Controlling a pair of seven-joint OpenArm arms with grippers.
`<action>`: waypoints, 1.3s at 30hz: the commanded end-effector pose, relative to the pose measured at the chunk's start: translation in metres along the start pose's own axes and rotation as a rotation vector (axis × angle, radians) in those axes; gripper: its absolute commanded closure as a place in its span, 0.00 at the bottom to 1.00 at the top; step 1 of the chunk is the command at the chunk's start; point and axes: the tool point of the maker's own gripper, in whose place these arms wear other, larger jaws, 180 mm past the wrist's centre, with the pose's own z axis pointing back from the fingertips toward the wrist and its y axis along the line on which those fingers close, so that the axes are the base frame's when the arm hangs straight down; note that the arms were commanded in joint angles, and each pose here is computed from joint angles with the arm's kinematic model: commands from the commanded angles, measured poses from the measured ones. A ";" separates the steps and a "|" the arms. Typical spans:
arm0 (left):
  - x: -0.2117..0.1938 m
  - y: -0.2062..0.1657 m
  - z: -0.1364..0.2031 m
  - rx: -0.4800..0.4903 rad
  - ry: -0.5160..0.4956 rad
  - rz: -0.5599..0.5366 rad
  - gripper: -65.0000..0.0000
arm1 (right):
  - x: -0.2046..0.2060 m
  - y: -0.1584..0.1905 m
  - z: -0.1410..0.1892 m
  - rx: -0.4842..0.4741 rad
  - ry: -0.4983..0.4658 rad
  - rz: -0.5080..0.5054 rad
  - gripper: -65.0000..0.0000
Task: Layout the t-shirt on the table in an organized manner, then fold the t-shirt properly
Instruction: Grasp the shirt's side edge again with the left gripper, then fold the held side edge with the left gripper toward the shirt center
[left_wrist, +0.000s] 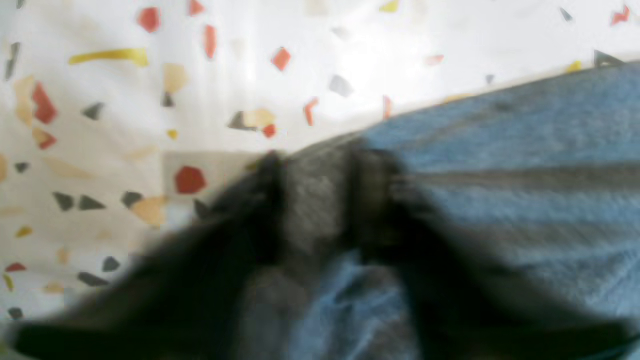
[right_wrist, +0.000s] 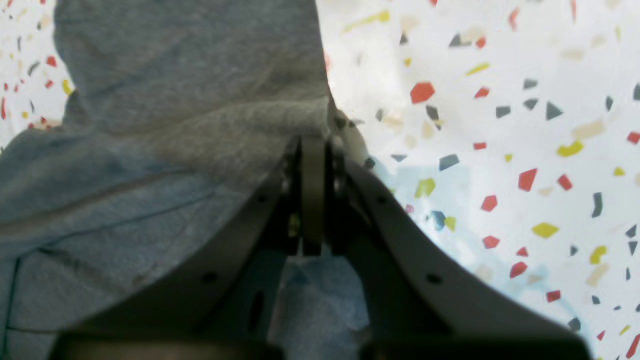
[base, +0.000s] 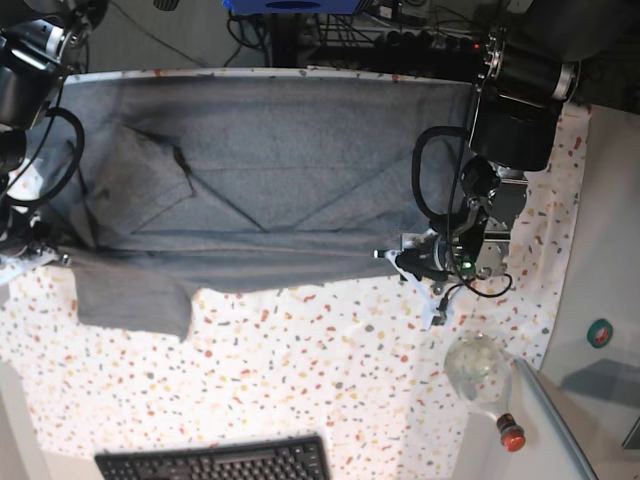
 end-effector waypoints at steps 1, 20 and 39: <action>0.011 -0.001 0.003 -0.009 -0.015 -0.002 0.94 | 0.024 -0.003 0.007 -0.007 -0.065 0.012 1.00; -0.010 -0.092 0.026 0.351 -0.148 -0.890 1.00 | 0.026 -0.002 0.007 -0.006 -0.068 0.013 1.00; -0.063 -0.109 0.031 0.496 -0.099 -1.183 1.00 | 0.026 -0.002 0.007 -0.006 -0.068 0.013 1.00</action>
